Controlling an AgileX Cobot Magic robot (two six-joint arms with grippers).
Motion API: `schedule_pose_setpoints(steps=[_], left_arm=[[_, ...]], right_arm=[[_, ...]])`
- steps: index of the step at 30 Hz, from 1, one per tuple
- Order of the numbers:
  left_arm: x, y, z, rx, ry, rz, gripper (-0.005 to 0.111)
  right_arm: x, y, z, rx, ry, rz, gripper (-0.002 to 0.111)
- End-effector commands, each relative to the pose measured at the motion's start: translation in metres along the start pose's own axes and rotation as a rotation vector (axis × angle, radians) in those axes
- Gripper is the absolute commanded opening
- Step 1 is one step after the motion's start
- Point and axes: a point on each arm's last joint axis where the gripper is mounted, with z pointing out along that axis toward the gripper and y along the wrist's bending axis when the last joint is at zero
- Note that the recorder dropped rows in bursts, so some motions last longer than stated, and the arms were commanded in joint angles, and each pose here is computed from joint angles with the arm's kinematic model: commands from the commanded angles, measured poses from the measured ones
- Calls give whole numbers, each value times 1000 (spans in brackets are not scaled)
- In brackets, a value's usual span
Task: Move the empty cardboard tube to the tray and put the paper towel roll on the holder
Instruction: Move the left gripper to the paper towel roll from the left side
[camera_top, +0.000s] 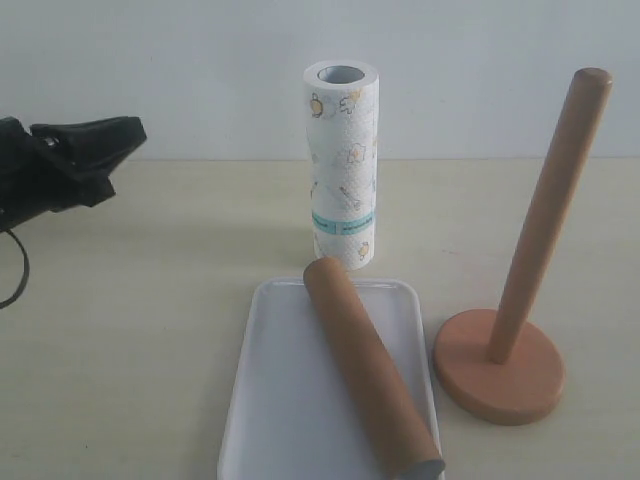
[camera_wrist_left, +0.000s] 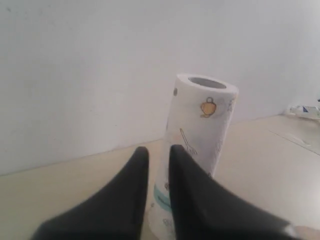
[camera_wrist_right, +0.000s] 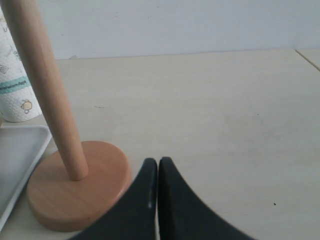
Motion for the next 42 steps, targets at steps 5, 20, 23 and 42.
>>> schedule_pose_setpoints(steps=[5,20,23,42], left_arm=[[8,8,30,138,37,56,98],[26,-10,115,223,58,122,105],[40,-7,130,237,75,118,105],[62,-15,160,247,48,181,105]], right_arm=[[-1,0,0,2,-8,0,0],[-1,0,0,2,-8,0,0],[-1,0,0,2,-8,0,0],[-1,0,0,2,-8,0,0]])
